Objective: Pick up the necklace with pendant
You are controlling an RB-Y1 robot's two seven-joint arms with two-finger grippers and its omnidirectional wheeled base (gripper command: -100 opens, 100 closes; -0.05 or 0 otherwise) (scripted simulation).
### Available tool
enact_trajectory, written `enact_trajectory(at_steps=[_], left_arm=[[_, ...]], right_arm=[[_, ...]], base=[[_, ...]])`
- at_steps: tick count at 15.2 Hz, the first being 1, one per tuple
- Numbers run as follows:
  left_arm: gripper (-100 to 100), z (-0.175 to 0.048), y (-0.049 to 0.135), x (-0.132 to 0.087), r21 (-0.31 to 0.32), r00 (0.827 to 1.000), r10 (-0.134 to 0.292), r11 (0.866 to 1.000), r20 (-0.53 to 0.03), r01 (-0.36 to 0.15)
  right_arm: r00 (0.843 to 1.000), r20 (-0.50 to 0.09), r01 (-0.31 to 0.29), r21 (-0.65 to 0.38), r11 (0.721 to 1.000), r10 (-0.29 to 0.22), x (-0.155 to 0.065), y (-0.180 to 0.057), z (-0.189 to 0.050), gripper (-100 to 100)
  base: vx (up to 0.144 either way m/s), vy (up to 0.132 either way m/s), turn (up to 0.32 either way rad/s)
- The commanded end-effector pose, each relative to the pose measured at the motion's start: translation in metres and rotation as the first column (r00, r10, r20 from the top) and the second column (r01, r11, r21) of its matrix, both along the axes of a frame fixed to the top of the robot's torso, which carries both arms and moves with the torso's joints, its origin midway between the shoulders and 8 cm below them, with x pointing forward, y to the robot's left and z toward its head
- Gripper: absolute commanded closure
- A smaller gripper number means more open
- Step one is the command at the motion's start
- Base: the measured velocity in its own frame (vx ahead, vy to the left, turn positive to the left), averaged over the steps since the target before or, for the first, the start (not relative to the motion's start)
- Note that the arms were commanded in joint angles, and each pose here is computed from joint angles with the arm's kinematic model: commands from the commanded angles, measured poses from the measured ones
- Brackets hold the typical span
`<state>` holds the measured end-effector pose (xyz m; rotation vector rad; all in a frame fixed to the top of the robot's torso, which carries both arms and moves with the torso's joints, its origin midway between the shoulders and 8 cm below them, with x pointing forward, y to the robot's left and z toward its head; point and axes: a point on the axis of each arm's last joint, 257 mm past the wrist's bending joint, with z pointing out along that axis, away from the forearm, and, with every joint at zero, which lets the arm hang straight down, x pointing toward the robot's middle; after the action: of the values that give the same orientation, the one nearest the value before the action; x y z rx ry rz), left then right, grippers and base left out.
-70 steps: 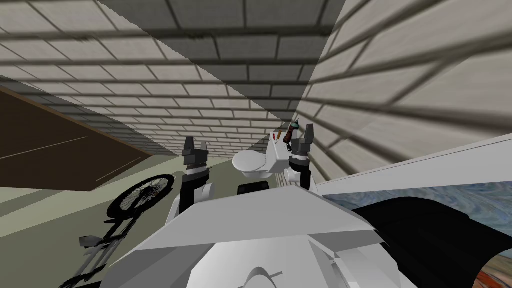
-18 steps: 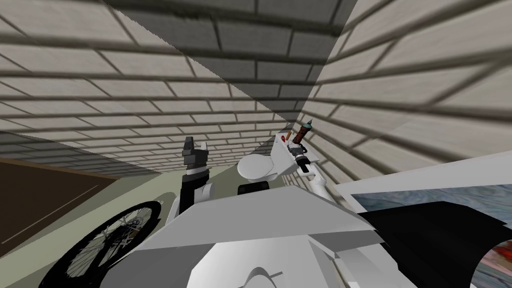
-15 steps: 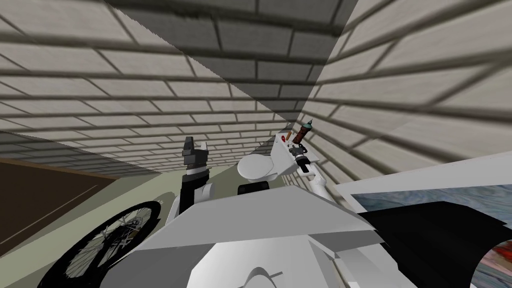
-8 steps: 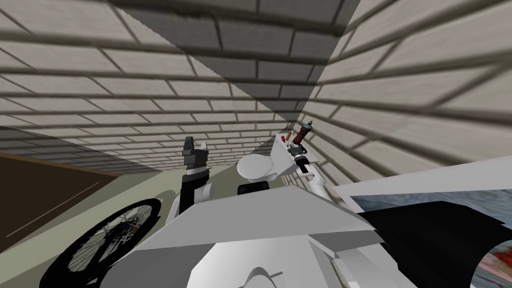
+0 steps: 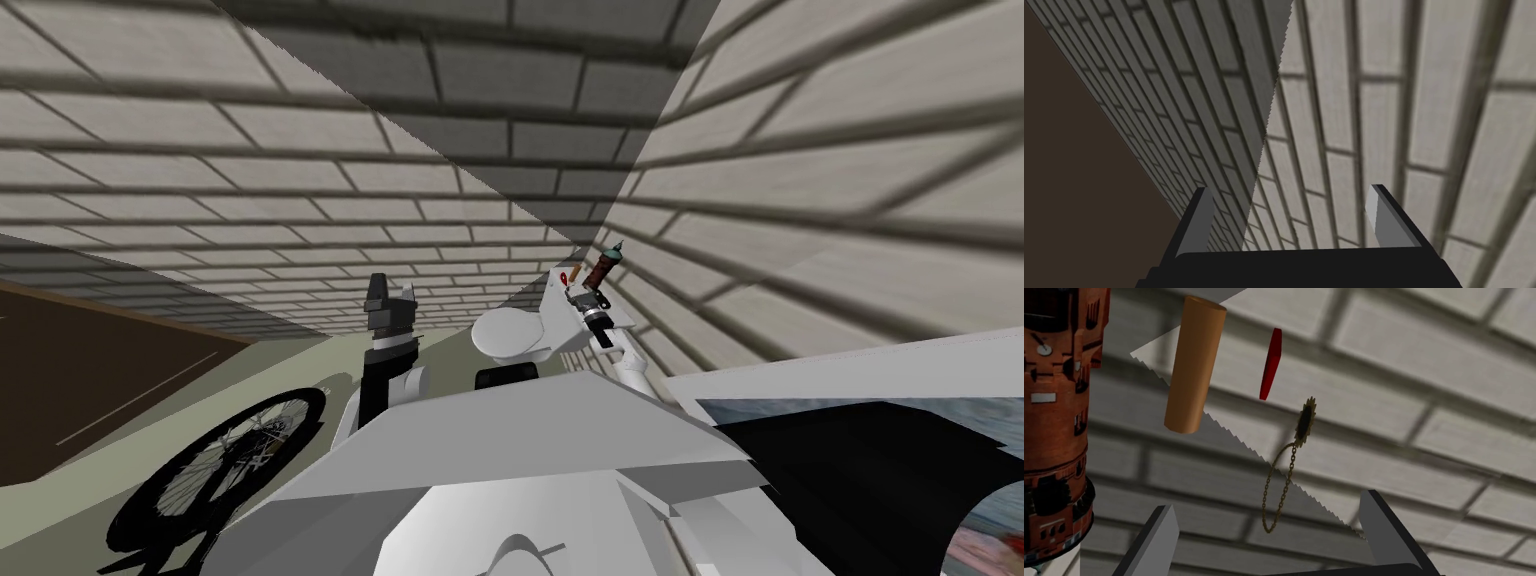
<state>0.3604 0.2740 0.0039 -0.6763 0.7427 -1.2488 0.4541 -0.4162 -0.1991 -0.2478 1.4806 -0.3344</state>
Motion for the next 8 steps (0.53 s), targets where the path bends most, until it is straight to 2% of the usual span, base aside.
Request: enact_trajectory(at_steps=[1, 5, 8], left_arm=[[0, 0.0, 0.0, 0.0, 0.0, 1.0, 0.0, 1.0, 0.0, 0.0], [0, 0.0, 0.0, 0.0, 0.0, 1.0, 0.0, 1.0, 0.0, 0.0], [0, 0.0, 0.0, 0.0, 0.0, 1.0, 0.0, 1.0, 0.0, 0.0]], right_arm=[[0.999, 0.009, -0.031, -0.051, 0.998, 0.032, -0.002, 0.014, 0.003, -100], [0.997, 0.02, -0.072, -0.118, 0.99, 0.075, -0.002, 0.033, 0.007, -100], [0.999, 0.017, -0.048, -0.107, 0.993, 0.05, 0.001, 0.017, 0.016, -100]], base=[[-0.017, -0.085, 0.047], [-0.018, -0.088, 0.05], [0.002, -0.003, -0.007]])
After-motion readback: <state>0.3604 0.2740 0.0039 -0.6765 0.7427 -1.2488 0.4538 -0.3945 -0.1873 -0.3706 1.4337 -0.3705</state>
